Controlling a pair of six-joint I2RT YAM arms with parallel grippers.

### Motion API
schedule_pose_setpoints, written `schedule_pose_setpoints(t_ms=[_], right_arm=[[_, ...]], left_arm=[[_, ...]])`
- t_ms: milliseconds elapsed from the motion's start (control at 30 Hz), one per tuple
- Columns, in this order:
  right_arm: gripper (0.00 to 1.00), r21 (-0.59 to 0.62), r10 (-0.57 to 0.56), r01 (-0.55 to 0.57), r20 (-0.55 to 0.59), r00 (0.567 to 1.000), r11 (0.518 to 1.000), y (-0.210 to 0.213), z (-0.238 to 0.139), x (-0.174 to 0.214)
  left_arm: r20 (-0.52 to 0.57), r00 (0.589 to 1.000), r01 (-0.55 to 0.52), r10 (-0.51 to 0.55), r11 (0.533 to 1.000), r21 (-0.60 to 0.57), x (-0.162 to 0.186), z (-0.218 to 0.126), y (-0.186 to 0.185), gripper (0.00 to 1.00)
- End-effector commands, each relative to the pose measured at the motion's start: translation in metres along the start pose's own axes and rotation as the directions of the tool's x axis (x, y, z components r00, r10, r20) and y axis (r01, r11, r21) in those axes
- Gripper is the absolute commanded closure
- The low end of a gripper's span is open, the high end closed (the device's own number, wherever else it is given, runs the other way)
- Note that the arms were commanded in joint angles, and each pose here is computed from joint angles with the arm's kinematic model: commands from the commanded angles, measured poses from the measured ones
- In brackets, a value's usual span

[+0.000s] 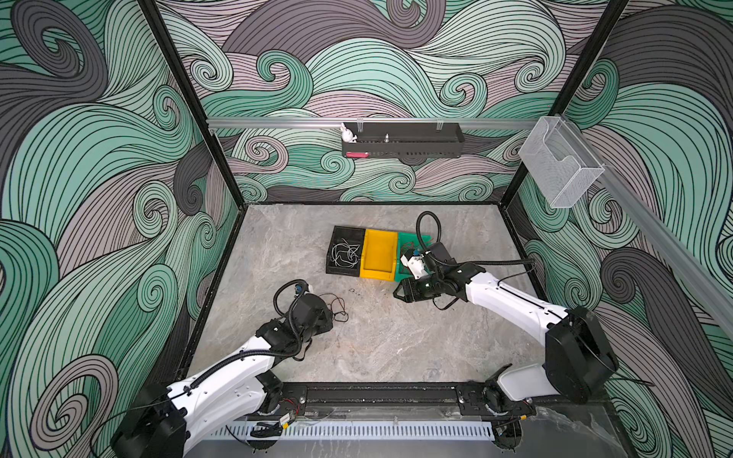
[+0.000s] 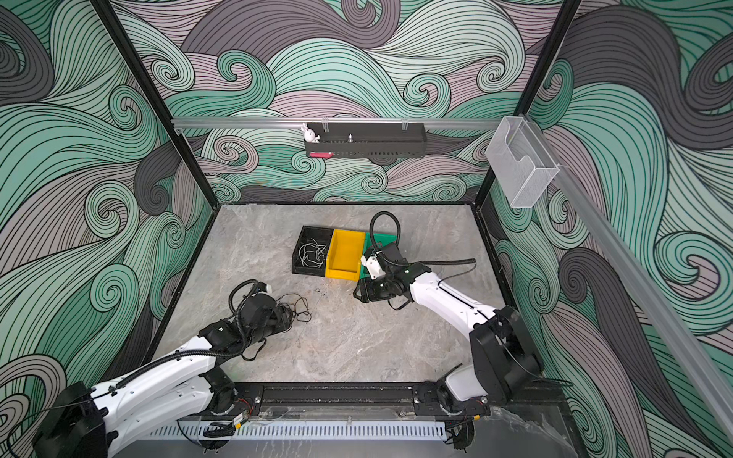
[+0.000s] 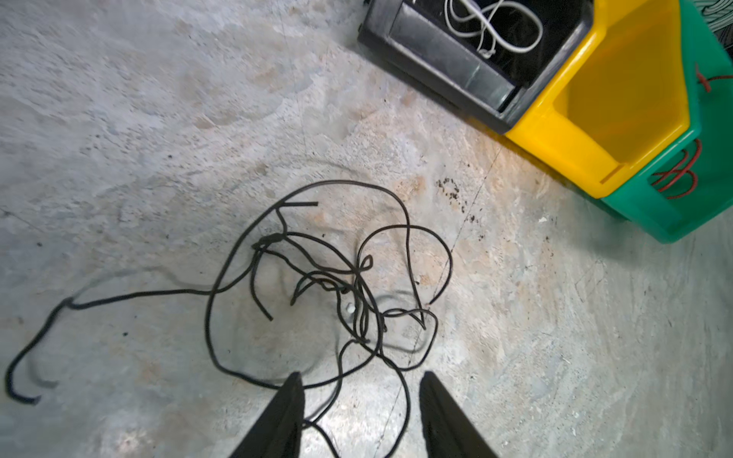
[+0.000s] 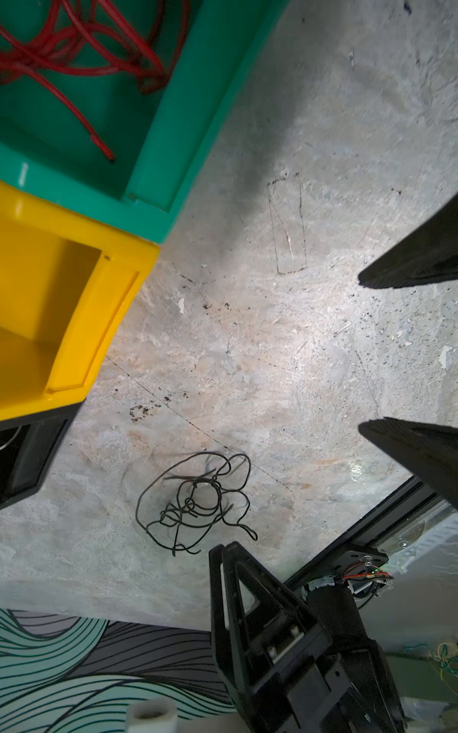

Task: Untangle the cables
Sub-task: 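Move the right gripper back toward the black wire tangle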

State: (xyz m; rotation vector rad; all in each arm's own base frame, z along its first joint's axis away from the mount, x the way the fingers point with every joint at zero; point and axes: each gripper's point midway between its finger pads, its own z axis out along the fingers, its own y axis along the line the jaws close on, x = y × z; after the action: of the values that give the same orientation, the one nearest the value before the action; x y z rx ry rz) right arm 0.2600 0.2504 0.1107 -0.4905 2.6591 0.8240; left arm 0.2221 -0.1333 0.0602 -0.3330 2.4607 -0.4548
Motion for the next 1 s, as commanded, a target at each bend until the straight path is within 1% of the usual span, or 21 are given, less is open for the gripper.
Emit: schedule_pose_setpoints(t_ms=[0, 100, 200, 400, 467, 567, 767, 967], right_arm=[[0.46, -0.045, -0.013, 0.014, 0.007, 1.0, 0.999, 0.013, 0.007, -0.001], [0.46, -0.048, -0.017, 0.017, -0.008, 1.0, 0.999, 0.017, 0.012, 0.004], [0.46, -0.072, -0.024, 0.024, -0.001, 1.0, 0.997, 0.025, 0.02, 0.002], [0.47, -0.121, -0.021, 0.021, -0.004, 1.0, 0.992, 0.047, 0.046, 0.0], [0.47, -0.137, -0.025, 0.023, -0.009, 1.0, 0.99, 0.057, 0.06, -0.001], [0.47, -0.156, -0.048, 0.044, -0.019, 0.999, 0.987, 0.074, 0.078, -0.004], [0.46, -0.197, -0.08, 0.073, -0.03, 0.996, 0.978, 0.102, 0.112, -0.009], [0.45, -0.176, -0.056, 0.047, -0.046, 0.997, 0.983, 0.103, 0.141, -0.014]], left_arm=[[-0.016, 1.0, -0.012, 0.013, 1.0, 0.026, -0.004, 0.005, -0.012, 0.53], [-0.066, 0.997, -0.029, 0.03, 0.999, 0.016, 0.003, 0.012, -0.014, 0.56], [-0.109, 0.993, -0.032, 0.033, 0.999, 0.016, 0.011, 0.02, -0.015, 0.66], [-0.09, 0.995, -0.032, 0.034, 0.999, 0.023, 0.01, 0.017, -0.013, 0.87], [-0.087, 0.995, -0.044, 0.045, 0.999, 0.02, 0.01, 0.015, -0.012, 0.93], [-0.095, 0.994, -0.047, 0.048, 0.999, 0.012, 0.013, 0.011, -0.007, 0.99], [-0.074, 0.997, -0.013, 0.014, 1.0, 0.02, 0.017, 0.007, 0.002, 1.0], [-0.056, 0.998, -0.006, 0.007, 1.0, 0.024, 0.018, 0.003, 0.006, 1.0]])
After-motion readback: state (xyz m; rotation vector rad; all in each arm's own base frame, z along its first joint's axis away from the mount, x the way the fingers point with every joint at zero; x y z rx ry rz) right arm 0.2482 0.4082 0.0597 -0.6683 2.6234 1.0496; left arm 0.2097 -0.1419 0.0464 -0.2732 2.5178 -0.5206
